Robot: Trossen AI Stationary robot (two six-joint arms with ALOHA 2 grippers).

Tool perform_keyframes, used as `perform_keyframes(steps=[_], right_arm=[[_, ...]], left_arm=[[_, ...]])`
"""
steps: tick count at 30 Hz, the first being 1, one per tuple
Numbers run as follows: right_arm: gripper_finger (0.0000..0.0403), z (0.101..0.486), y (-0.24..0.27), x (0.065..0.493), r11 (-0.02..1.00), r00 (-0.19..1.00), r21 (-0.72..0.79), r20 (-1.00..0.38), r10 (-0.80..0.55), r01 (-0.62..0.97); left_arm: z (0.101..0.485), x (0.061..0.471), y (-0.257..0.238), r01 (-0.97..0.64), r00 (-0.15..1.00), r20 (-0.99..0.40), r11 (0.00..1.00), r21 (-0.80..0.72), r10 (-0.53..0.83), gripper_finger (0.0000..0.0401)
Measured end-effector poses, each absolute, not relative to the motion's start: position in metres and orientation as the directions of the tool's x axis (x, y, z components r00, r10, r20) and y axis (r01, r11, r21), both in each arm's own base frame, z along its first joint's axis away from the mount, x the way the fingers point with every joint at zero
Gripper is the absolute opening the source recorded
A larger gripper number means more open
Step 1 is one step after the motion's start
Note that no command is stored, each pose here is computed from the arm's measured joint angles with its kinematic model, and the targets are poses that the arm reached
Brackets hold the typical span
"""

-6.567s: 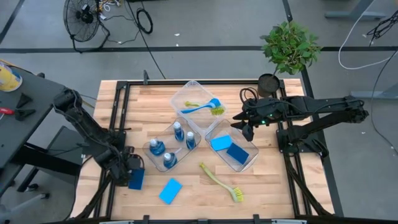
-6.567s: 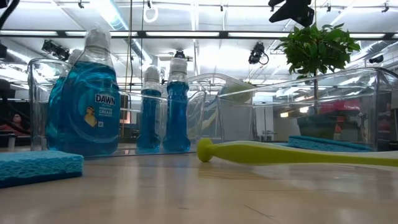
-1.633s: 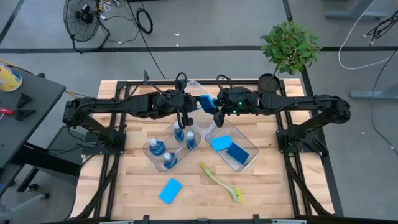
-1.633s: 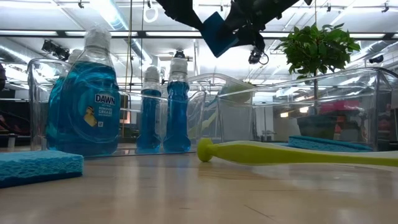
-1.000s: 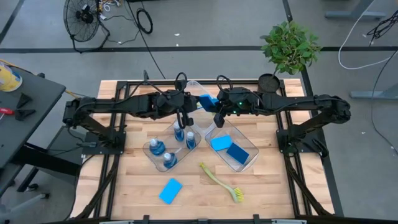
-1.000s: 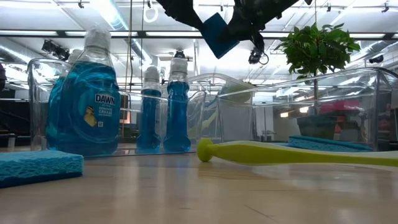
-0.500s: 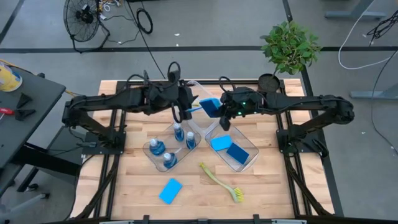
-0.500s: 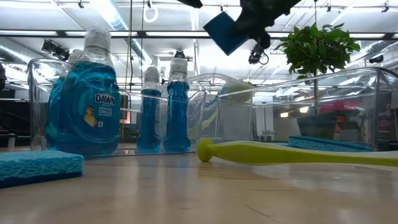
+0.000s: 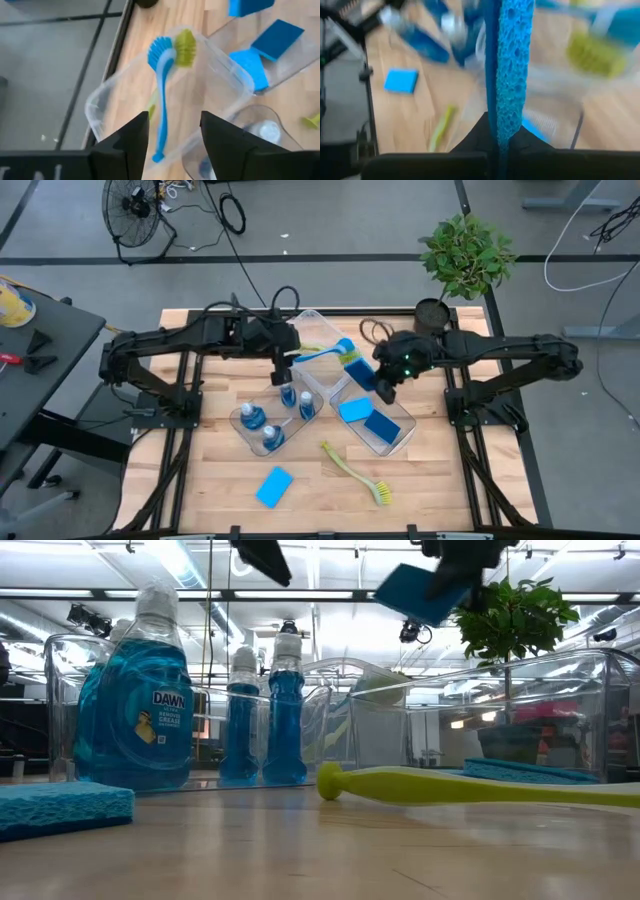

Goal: Pick & Place Kitchen Sink Supplies
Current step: Put the blue sponge into the right transparent bin

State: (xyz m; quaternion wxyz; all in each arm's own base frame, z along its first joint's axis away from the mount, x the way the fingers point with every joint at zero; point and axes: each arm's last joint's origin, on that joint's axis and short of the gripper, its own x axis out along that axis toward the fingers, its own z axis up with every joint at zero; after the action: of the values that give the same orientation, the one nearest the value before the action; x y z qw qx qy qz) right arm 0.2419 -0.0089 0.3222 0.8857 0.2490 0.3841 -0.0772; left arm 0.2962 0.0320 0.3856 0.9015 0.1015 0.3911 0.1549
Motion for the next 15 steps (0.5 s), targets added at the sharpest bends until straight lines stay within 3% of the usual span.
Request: perform_keyframes(steps=[4, 15], right_arm=[[0.0010, 0.314, 0.004, 0.239, 0.851, 0.617, 0.389, -0.780, 0.101, 0.353], [0.0011, 0.304, 0.027, 0.244, 0.753, 0.555, 0.479, -0.811, 0.184, 0.450]], left_arm=[[0.377, 0.289, 0.030, -0.203, 0.625, -0.703, 0.940, 0.273, 0.339, 0.0176], [0.356, 0.281, 0.023, -0.199, 0.607, -0.749, 0.963, 0.179, 0.265, 0.0174]])
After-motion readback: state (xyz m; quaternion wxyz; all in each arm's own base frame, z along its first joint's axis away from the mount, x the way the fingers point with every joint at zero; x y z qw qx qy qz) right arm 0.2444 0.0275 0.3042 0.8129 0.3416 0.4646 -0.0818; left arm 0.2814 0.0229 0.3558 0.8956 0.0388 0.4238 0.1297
